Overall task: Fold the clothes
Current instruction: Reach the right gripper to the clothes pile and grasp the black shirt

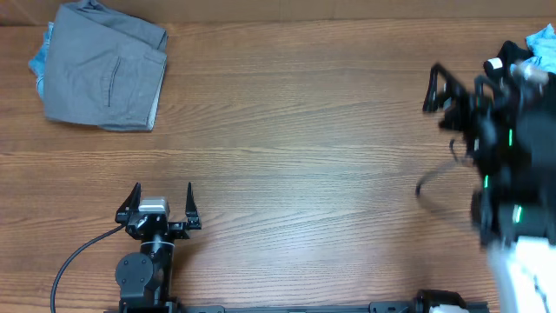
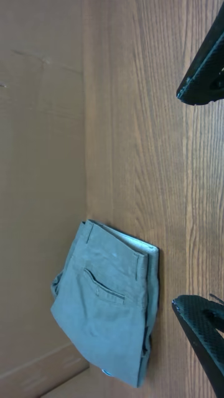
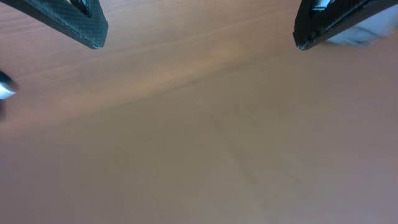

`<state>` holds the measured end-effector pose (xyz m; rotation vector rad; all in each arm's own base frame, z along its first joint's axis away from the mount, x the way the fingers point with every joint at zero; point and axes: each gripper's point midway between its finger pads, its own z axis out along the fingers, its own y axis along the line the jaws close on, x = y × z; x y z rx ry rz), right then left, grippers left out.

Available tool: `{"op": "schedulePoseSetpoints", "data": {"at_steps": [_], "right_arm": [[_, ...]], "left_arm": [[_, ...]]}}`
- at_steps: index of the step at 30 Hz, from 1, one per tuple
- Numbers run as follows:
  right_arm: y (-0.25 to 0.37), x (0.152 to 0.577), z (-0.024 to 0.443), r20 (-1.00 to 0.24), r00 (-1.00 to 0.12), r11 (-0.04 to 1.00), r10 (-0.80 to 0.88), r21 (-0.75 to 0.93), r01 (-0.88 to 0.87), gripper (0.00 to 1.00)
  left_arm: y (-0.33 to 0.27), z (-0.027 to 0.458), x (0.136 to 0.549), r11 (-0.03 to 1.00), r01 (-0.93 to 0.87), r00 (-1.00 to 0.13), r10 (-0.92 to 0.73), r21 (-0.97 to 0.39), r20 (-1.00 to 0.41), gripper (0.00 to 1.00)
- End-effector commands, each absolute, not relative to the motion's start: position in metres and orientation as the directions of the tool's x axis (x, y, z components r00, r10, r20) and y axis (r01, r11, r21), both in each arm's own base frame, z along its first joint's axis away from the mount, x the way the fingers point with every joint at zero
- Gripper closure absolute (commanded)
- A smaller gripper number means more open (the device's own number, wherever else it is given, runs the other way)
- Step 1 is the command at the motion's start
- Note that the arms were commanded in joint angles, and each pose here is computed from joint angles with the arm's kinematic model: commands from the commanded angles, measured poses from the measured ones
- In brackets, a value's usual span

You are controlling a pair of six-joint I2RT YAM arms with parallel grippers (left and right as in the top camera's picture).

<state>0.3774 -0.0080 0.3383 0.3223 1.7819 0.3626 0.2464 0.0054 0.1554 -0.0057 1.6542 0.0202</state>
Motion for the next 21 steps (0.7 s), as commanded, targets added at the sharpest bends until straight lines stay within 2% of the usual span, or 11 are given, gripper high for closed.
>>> {"op": "schedulePoseSetpoints", "data": {"at_steps": [1,4,6,13,21], "right_arm": [[-0.042,0.420,0.344,-0.889,-0.312,0.942,0.336,0.311,0.129,0.00],[-0.073,0.448,0.325,-0.821,-0.473,0.946,0.319,0.247,0.209,0.00],[-0.092,0.458,0.317,-0.774,-0.528,0.934,0.350,0.244,0.261,0.00],[-0.168,0.468,0.293,-0.743,-0.520,0.877,0.422,0.190,0.441,0.00],[-0.228,0.464,0.193,-0.598,-0.599,0.791,0.533,0.101,0.603,0.00]], "left_arm": [[0.008,0.154,0.246,0.999,-0.029,-0.086,0.027,0.030,-0.996,0.00],[0.008,0.154,0.246,0.999,-0.029,-0.086,0.027,0.030,-0.996,0.00],[0.008,0.154,0.246,0.999,-0.029,-0.086,0.027,0.030,-0.996,0.00],[0.008,0.154,0.246,0.999,-0.029,-0.086,0.027,0.030,-0.996,0.00],[0.008,0.154,0.246,0.999,-0.029,-0.086,0.027,0.030,-0.996,0.00]]}}
